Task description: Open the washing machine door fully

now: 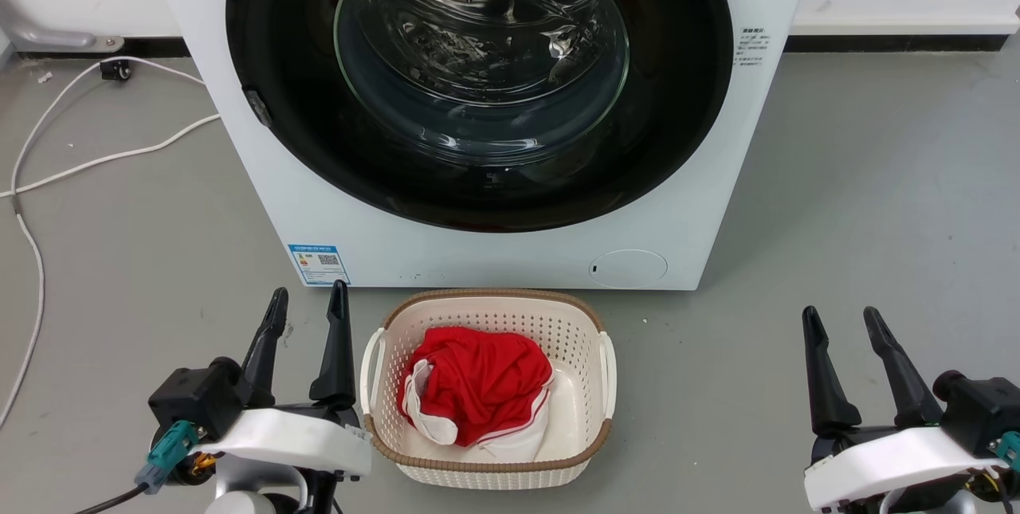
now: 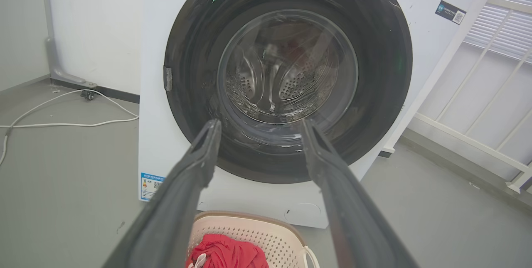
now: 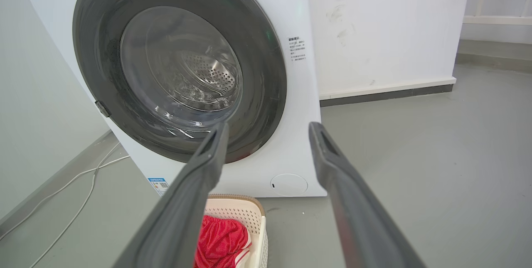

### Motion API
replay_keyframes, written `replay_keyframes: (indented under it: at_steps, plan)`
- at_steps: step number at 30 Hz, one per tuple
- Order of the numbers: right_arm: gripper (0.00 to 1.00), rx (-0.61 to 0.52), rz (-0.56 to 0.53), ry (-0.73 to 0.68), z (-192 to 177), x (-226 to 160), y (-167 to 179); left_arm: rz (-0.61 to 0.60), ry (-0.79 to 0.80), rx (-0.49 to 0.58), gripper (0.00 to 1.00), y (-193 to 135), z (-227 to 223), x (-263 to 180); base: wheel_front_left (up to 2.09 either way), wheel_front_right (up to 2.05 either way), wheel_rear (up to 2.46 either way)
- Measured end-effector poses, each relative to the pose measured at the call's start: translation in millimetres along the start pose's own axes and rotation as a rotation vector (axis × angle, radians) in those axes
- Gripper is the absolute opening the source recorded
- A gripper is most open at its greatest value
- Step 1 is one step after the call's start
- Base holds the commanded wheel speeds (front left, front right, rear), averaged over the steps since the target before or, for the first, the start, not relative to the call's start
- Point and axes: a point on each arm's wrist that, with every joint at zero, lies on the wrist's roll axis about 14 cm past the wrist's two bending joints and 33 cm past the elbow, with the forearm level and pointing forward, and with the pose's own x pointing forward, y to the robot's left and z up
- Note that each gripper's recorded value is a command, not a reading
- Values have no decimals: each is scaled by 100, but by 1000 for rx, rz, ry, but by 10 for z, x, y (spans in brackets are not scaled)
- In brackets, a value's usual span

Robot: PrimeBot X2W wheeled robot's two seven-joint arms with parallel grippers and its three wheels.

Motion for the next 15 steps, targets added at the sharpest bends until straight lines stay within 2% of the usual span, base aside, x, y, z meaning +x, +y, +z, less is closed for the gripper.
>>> replay_keyframes:
  at_steps: [15]
  plan:
    - [100,-128,20,-2,3,-8,41,-29,-16,126,100,-58,2,17,0,0,0]
